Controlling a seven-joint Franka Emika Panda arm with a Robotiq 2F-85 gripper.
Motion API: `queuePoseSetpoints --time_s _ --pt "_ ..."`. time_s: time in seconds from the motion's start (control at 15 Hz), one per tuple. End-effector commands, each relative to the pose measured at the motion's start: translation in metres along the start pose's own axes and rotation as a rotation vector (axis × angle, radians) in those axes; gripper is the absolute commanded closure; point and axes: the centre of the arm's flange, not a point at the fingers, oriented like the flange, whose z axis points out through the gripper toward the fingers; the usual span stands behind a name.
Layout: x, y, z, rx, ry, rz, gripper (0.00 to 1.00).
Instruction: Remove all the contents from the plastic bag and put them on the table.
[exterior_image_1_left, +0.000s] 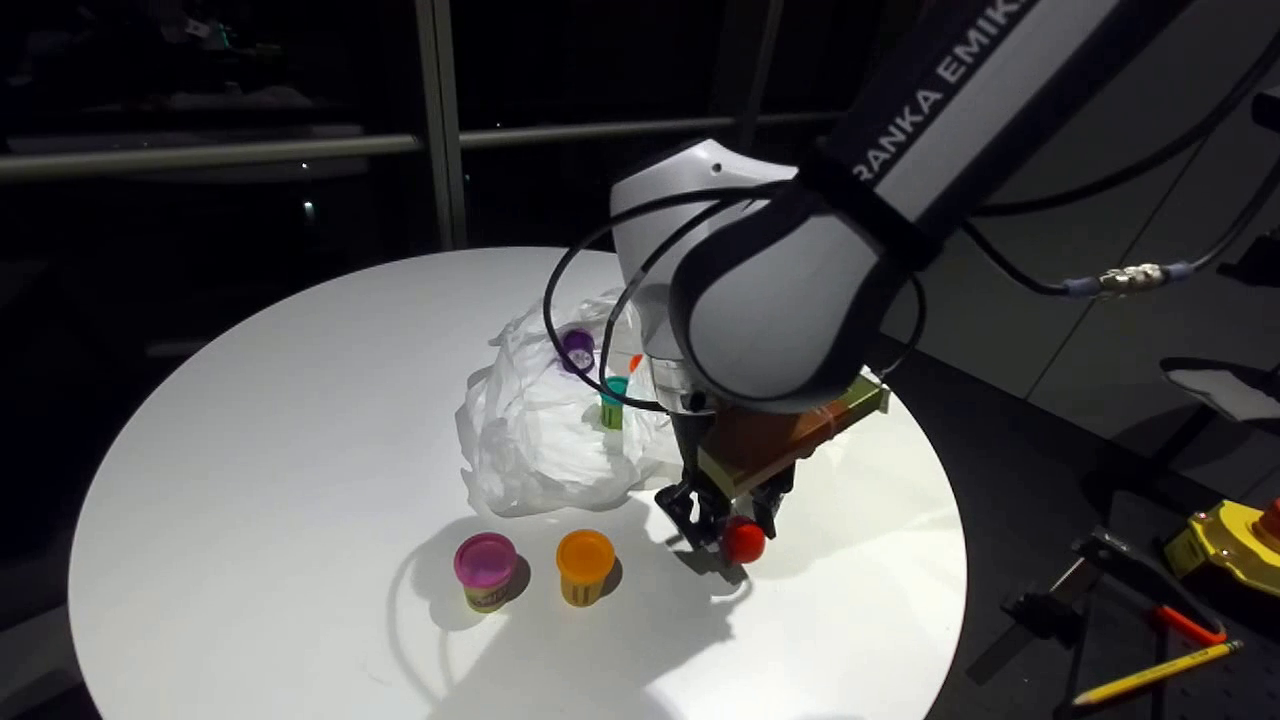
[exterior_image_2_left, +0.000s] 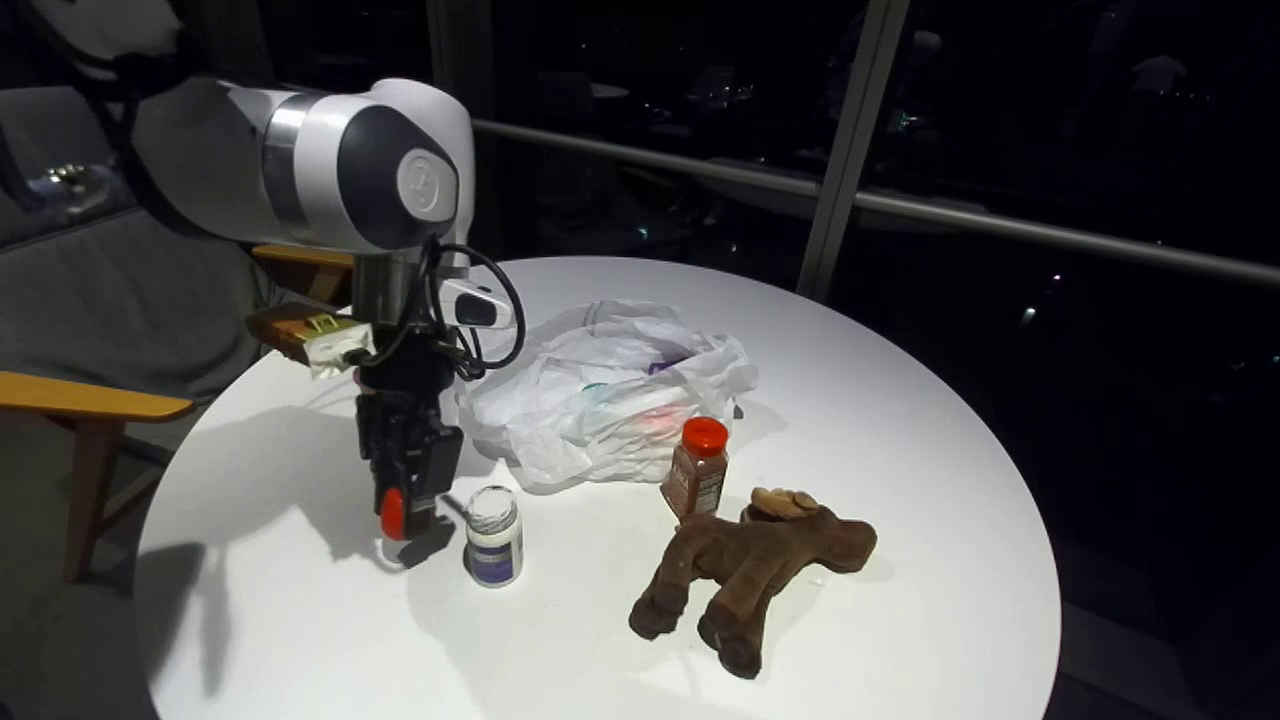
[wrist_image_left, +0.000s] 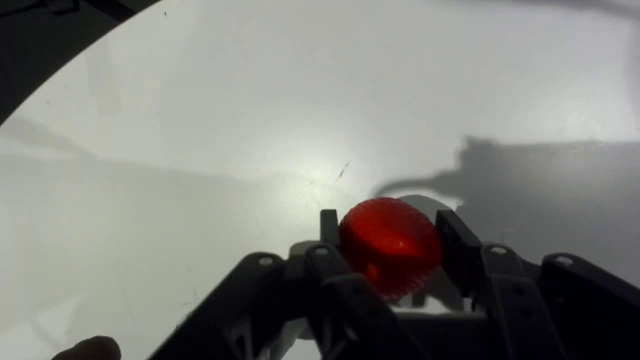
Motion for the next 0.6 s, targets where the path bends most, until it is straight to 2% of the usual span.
queuePoseSetpoints --time_s 0.0,0.13,0.2,0.27,0.47,0.53 --pt "-0.006 0.011 -0.020 0.032 0.171 0.004 0.74" --pt "0.000 0.011 -0.028 0.068 0.220 0.002 0.74" --pt "0.001 0.009 -0.032 0.082 0.238 -0.004 0.27" --pt "0.002 0.007 -0.037 0.098 0.250 -0.010 0.23" --pt "0.004 0.007 -0.053 0.128 0.239 -0.025 0.03" --pt "0.006 0.008 -0.059 0.135 0.228 -0.023 0.00"
